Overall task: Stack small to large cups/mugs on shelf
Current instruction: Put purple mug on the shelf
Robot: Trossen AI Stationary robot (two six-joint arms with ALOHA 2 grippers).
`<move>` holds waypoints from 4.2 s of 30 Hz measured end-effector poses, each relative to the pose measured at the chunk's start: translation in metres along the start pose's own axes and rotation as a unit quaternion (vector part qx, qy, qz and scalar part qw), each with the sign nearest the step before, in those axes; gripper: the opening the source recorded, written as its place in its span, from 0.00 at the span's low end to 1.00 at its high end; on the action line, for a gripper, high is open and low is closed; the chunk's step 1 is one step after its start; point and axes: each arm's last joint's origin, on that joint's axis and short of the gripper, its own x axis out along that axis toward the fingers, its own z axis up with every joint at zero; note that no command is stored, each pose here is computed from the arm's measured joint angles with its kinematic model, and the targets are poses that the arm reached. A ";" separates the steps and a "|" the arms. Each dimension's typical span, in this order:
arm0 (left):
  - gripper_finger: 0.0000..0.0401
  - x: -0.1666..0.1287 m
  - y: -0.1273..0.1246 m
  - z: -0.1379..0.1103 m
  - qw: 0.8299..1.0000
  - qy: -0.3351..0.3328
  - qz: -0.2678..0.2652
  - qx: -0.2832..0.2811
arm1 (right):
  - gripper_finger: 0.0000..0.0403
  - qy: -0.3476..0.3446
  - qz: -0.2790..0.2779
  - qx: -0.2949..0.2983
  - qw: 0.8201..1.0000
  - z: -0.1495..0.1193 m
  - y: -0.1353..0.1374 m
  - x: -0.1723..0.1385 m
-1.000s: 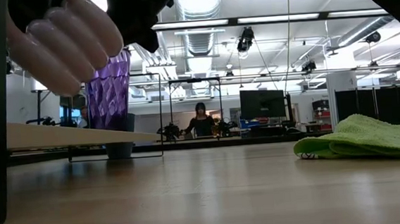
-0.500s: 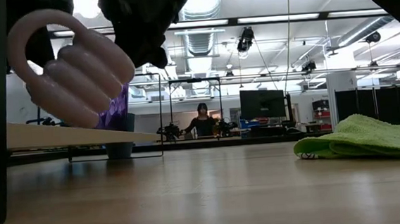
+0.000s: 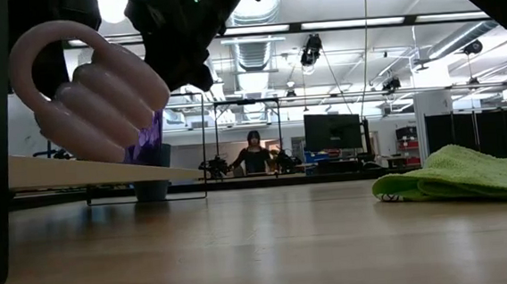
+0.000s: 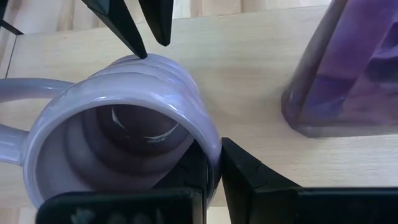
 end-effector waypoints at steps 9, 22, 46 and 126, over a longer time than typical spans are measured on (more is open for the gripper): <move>0.15 0.007 -0.002 -0.002 0.999 0.032 0.003 0.006 | 0.05 0.005 0.002 0.028 1.000 -0.001 0.000 0.000; 0.29 -0.009 -0.001 0.000 0.999 0.025 -0.044 0.010 | 0.05 0.036 -0.012 0.125 0.991 0.001 0.001 -0.014; 0.33 -0.007 -0.020 0.012 0.978 -0.059 -0.066 0.188 | 0.05 0.135 -0.001 0.301 0.944 -0.013 -0.020 -0.024; 0.08 -0.018 -0.021 0.017 0.978 -0.093 -0.051 0.181 | 0.14 0.114 0.024 0.295 0.948 -0.002 -0.024 -0.036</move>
